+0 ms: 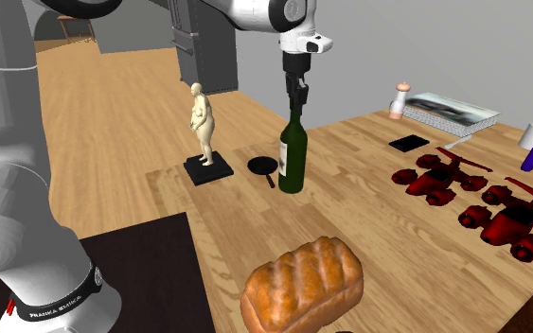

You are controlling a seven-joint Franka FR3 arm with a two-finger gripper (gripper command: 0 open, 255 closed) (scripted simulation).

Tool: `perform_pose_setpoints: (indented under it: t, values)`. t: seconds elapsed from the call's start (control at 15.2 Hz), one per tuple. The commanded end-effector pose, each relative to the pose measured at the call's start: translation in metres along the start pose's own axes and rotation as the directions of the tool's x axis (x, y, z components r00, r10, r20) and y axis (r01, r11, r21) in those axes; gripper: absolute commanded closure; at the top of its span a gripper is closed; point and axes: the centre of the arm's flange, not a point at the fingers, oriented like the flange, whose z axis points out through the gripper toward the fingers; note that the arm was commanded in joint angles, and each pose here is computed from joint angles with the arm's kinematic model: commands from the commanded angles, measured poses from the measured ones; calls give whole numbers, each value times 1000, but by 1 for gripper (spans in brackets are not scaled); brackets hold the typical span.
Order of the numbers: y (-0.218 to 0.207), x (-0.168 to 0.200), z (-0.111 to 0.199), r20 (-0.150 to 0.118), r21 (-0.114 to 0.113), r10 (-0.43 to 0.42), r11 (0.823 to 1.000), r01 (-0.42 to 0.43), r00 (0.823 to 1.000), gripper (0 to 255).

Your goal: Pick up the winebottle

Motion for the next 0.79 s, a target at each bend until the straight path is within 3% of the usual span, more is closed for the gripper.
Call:
perform_pose_setpoints:
  t: [0.0, 0.73]
  values:
    - [0, 0, -8, 0, 0, 0, 1000, 0, 1000, 255]
    - [-2, 4, -66, 0, 0, 0, 1000, 0, 1000, 255]
